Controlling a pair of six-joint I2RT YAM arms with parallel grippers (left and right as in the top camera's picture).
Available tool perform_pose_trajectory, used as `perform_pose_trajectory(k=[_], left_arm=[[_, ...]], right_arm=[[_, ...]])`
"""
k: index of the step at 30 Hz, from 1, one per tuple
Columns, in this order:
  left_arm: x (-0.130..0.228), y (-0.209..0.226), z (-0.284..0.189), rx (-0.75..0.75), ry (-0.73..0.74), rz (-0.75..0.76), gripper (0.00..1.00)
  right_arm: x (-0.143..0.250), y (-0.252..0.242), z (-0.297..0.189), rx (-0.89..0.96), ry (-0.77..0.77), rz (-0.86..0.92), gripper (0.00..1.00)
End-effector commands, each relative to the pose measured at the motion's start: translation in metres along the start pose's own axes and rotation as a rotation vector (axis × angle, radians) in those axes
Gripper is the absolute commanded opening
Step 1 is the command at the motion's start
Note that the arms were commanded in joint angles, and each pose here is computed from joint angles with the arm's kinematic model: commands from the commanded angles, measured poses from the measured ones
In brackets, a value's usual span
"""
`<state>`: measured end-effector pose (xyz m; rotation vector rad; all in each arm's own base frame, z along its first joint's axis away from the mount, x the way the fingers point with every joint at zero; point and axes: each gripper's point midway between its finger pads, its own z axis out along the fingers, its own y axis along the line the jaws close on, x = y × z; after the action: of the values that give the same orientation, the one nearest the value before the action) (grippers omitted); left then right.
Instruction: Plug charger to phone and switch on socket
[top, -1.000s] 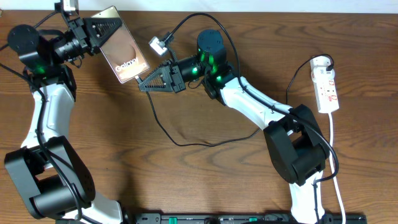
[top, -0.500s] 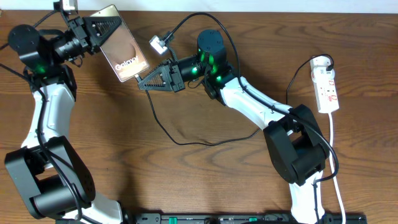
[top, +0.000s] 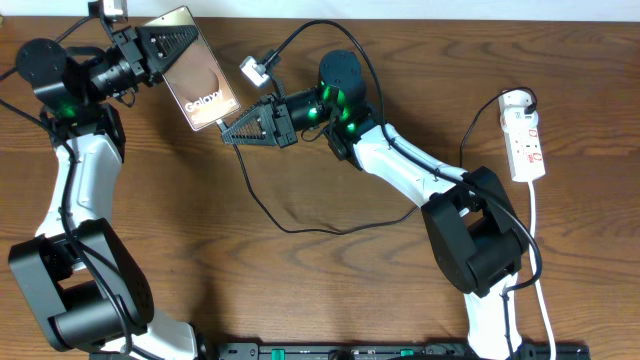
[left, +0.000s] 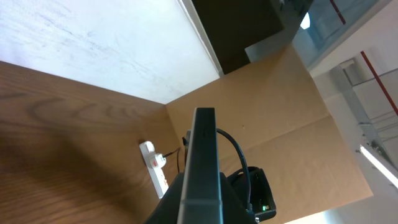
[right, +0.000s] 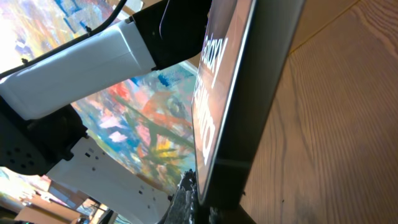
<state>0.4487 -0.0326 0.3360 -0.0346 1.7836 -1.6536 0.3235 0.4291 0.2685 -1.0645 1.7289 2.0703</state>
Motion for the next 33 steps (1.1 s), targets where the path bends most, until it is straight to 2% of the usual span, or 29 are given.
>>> perform_pose_trajectory(k=[1,14,33], left_arm=[[0.019,-0.019,0.007,0.043,0.117,0.078,0.07],[0.008,-0.017,0.008,0.029,0.053,0.084,0.07],[0.018,-0.022,0.023,0.051,0.089,0.105,0.07]], right_arm=[[-0.038,-0.013,-0.016,0.104,-0.177,-0.024,0.01],[-0.048,-0.02,-0.019,0.14,-0.24,0.005,0.01],[-0.061,-0.027,-0.026,0.184,-0.315,0.012,0.01]])
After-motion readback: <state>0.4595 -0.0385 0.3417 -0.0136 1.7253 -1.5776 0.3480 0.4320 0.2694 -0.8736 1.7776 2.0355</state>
